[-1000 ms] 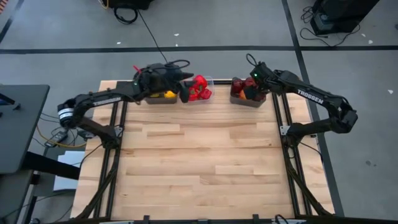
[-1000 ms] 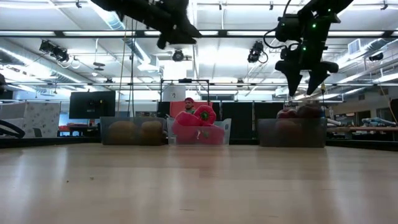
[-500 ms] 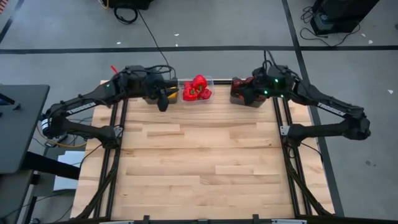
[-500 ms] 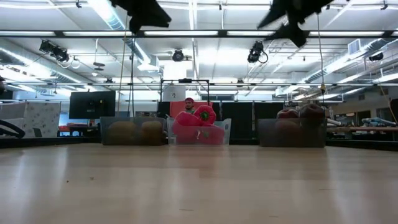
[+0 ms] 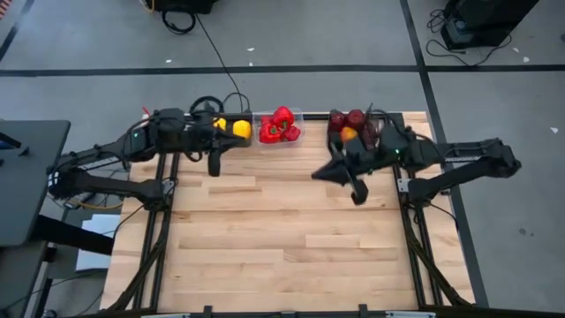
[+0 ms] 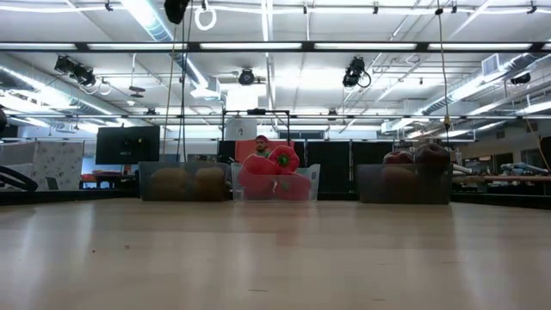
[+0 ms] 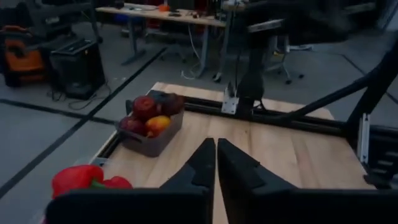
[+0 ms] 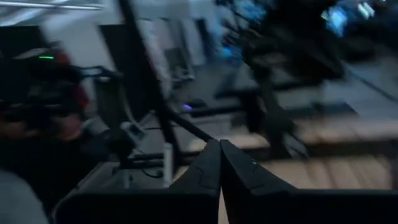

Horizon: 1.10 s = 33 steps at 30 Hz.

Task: Sort produce into baskets
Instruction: Return to Home Position

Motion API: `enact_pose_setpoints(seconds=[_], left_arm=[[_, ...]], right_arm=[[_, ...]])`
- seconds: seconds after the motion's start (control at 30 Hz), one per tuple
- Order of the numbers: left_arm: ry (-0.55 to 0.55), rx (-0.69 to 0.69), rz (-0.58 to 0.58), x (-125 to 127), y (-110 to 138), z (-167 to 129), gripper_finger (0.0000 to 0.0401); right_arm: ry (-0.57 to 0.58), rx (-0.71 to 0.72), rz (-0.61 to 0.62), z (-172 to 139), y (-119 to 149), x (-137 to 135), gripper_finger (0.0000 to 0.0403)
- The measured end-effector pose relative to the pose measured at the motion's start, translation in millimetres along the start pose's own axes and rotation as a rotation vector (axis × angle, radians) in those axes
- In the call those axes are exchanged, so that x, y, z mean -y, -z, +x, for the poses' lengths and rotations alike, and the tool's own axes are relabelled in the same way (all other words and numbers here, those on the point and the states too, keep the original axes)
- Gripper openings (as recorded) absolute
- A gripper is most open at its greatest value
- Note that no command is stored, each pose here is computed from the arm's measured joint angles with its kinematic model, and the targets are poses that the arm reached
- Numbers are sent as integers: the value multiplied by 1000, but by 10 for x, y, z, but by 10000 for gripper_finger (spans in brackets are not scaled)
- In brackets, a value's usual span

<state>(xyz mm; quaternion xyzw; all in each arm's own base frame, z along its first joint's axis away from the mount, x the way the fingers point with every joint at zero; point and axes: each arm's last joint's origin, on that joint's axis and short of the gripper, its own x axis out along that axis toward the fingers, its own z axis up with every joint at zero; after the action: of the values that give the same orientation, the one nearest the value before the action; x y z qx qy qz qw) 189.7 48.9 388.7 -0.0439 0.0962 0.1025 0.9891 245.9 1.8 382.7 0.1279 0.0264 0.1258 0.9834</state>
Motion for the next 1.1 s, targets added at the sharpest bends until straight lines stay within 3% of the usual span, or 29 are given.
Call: enact_pose_setpoints(seconds=[0.17, 0.37, 0.43, 0.53, 0.6, 0.67, 0.77, 0.87, 1.1], left_arm=[[57, -27, -28, 7, 329, -65, 5], [129, -107, -40, 91, 824, -71, 4], [200, -174, -51, 120, 1017, -39, 4], [245, -264, -99, 125, 1271, 52, 5], [253, -253, -109, 136, 1325, 99, 4], [259, -184, -43, 157, 1280, 121, 3], [277, -83, 74, 183, 1195, 109, 2], [306, -74, 138, 176, 1185, 36, 2], [315, -151, 190, 156, 1264, -228, 1]], right_arm=[[-127, 41, -119, 52, 6, -280, 7], [-146, 28, -202, 18, 25, -373, 8], [-86, -59, -213, 52, 120, -314, 8], [16, -298, -179, 101, 383, -186, 8], [42, -416, -161, 133, 521, -117, 8], [44, -450, -147, 169, 587, -82, 8], [-45, -356, -183, 238, 664, -81, 7], [-82, -187, -203, 239, 723, -65, 7], [28, -57, -165, -150, 1088, 33, 6]])
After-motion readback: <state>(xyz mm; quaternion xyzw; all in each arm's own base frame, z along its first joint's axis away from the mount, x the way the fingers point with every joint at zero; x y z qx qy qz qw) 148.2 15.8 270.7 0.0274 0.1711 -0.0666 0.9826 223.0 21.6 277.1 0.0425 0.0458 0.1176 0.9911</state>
